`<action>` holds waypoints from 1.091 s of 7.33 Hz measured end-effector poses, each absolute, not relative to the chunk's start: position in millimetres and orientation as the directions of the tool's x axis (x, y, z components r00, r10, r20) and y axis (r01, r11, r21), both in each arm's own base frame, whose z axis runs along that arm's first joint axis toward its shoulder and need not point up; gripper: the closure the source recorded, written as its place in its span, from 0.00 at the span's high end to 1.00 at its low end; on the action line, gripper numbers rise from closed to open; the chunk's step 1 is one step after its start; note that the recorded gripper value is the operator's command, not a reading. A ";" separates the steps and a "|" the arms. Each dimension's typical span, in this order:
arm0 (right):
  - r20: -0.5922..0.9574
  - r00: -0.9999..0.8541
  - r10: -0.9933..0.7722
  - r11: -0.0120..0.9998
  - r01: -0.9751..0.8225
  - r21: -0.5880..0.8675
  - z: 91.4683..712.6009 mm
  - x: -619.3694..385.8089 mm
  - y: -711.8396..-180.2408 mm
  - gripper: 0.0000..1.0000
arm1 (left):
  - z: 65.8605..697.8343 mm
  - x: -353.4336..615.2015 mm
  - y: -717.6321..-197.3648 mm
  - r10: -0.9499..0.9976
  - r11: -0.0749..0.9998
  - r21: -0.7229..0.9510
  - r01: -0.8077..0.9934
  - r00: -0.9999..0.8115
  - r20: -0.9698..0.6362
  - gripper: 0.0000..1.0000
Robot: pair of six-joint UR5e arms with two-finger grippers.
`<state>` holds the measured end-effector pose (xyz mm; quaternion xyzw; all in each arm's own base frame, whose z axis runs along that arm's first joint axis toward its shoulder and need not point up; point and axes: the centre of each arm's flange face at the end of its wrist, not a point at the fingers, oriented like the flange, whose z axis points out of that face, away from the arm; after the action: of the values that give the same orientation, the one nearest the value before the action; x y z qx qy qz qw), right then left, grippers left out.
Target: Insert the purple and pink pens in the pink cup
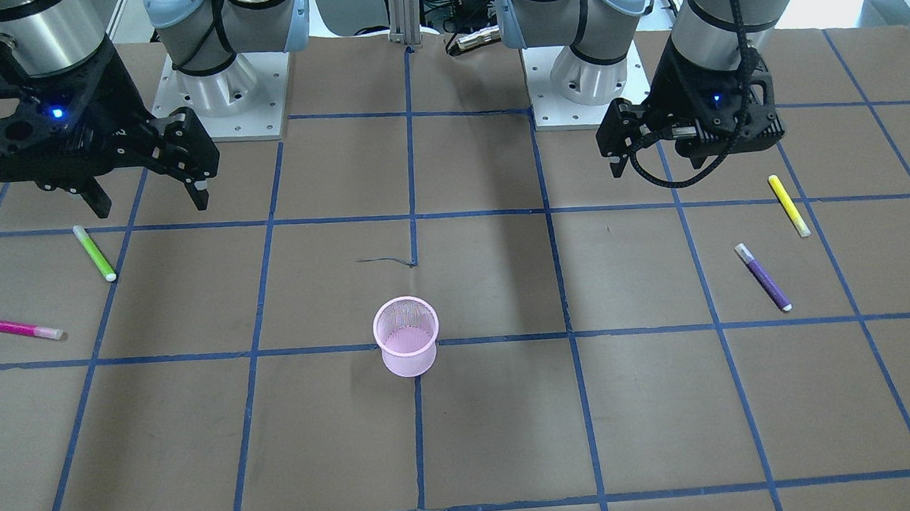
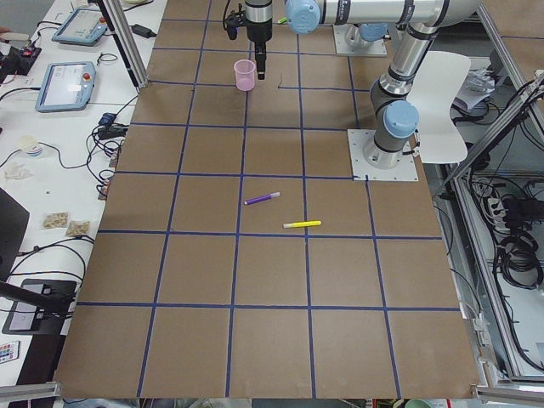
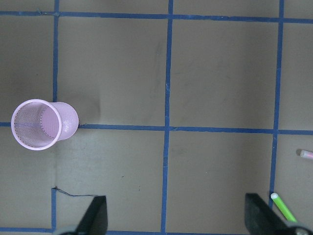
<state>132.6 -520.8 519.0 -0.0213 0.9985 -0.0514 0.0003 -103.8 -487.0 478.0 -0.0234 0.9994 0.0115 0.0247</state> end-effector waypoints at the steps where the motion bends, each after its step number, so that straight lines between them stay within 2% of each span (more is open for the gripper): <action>1: 0.003 -0.999 -0.043 0.994 -0.043 -0.100 518.3 132.7 -520.0 1.00 | 478.4 -104.2 -486.6 -0.048 0.999 0.021 -0.049 -0.998 -0.048 1.00; 6: 0.010 -0.999 -0.035 0.999 -0.036 -0.040 518.8 127.3 -506.8 1.00 | 480.4 -106.4 -487.0 -0.038 0.999 0.015 -0.038 -0.999 -0.019 1.00; 8: 0.051 -0.994 -0.101 0.995 -0.102 -0.012 516.8 91.2 -511.3 1.00 | 478.0 -94.7 -493.5 -0.064 0.998 0.016 -0.064 -0.998 -0.021 1.00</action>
<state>91.2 -511.3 516.8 -0.0508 0.9984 -0.0074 -0.0252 -94.7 -493.5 478.0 -0.0322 0.9994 0.0082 0.0100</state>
